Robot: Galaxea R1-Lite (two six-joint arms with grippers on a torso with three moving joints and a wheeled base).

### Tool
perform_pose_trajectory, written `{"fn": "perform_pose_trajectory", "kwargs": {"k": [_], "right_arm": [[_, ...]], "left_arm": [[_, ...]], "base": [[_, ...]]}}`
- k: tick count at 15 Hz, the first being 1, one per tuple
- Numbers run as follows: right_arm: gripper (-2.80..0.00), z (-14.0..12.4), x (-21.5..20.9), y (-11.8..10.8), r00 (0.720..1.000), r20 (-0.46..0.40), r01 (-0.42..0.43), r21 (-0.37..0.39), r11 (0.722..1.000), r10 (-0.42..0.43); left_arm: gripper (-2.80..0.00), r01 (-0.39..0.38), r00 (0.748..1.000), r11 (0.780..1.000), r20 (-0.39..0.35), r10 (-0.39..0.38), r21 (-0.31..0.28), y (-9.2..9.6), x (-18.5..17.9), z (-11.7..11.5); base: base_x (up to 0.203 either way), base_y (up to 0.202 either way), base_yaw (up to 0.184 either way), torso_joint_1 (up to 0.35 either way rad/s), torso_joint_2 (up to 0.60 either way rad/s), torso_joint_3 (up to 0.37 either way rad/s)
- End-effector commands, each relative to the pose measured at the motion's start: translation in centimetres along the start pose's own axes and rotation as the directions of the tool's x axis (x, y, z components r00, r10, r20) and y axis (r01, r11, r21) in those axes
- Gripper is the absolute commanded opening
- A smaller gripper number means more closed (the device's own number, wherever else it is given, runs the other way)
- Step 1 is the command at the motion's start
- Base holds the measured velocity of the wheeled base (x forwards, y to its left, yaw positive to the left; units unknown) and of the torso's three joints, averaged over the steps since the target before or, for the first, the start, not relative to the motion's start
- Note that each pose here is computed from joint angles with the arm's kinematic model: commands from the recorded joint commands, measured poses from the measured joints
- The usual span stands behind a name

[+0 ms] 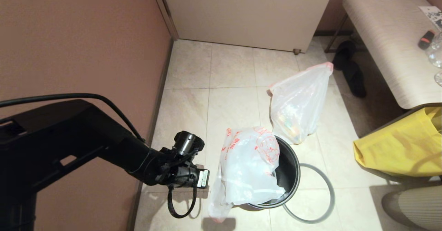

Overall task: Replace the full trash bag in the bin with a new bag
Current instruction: Put the new garbage bag on the trash can

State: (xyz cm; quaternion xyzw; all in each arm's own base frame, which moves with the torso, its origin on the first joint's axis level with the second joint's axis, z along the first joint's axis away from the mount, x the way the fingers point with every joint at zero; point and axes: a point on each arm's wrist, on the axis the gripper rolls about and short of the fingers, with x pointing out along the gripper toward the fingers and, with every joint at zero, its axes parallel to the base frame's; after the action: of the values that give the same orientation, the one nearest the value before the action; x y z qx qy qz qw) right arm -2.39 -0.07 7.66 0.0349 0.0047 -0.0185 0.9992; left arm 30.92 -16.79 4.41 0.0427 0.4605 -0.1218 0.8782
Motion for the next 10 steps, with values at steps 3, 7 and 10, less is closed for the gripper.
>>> {"fn": "perform_pose_trajectory", "kwargs": {"k": [3,7,10], "right_arm": [[-2.8,0.0,0.0,0.0,1.0,-0.003,0.002,0.0,1.0,-0.002],[-2.8,0.0,0.0,0.0,1.0,-0.005,0.002,0.001,1.0,-0.002],[-2.8,0.0,0.0,0.0,1.0,-0.006,0.001,0.0,1.0,-0.001]], "left_arm": [[0.0,0.054,0.998,0.985,0.028,-0.059,0.163,-2.7,-0.6,-1.8],[0.0,0.06,0.995,0.928,0.055,-0.086,0.367,-2.9,-0.4,-3.2],[0.0,0.038,0.995,0.835,0.061,-0.085,0.55,-2.2,-0.4,-4.7]], "base": [[0.0,0.0,0.0,0.0,0.0,0.0],[0.0,0.0,0.0,0.0,0.0,0.0],[0.0,0.0,0.0,0.0,0.0,0.0]]}}
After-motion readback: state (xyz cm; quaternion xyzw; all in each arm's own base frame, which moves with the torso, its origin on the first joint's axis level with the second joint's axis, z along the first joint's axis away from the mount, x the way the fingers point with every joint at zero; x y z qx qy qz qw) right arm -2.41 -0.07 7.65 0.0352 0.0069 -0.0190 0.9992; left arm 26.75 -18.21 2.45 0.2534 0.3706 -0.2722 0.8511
